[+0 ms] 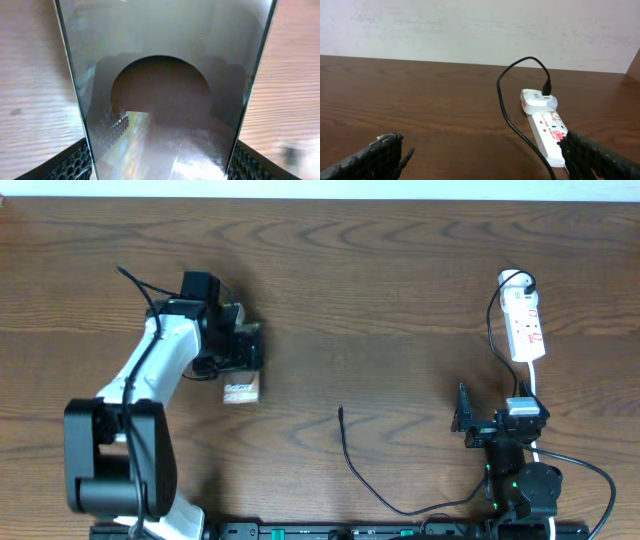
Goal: Plug charger to phone and switch on socket
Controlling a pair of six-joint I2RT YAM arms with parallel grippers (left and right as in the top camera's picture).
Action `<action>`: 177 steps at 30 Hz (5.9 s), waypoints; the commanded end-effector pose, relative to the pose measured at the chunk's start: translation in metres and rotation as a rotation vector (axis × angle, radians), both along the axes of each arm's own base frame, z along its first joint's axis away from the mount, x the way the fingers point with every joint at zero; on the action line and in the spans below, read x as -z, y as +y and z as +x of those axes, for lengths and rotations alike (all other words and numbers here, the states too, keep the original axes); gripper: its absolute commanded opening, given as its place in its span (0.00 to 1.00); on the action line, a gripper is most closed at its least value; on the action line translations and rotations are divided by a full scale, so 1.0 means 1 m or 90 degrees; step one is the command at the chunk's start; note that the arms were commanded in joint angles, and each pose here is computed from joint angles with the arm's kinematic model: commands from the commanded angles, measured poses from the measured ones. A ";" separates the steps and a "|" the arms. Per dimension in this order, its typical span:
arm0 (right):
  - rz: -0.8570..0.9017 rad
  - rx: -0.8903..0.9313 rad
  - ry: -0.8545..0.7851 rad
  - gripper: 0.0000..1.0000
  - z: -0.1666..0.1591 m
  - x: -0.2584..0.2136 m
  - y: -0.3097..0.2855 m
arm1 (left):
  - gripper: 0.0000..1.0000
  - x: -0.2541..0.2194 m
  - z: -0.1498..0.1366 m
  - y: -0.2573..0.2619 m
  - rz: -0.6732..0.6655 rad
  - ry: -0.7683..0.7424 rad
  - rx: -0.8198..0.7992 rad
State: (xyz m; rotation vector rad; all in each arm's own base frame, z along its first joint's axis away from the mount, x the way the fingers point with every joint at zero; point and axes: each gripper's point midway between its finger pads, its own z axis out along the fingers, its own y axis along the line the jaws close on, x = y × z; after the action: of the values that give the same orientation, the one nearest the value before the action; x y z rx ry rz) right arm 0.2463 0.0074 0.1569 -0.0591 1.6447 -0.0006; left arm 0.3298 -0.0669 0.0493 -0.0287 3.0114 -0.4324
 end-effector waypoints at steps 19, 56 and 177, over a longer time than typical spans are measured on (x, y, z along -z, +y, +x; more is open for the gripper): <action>-0.008 0.001 0.000 0.99 0.000 0.000 0.000 | 0.08 -0.209 0.063 -0.116 -0.740 0.179 -0.304; -0.008 0.001 0.000 0.99 0.000 0.000 0.000 | 0.07 -0.272 0.060 -0.122 -0.840 0.305 -0.302; -0.008 0.001 0.000 0.99 0.000 0.000 0.000 | 0.07 -0.265 0.091 -0.073 -0.834 0.047 -0.266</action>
State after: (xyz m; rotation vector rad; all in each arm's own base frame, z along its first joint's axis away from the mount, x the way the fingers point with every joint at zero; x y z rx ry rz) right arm 0.2463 0.0074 0.1569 -0.0594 1.6447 -0.0009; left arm 0.4303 -0.1387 0.2991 -1.0161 2.0743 -2.2171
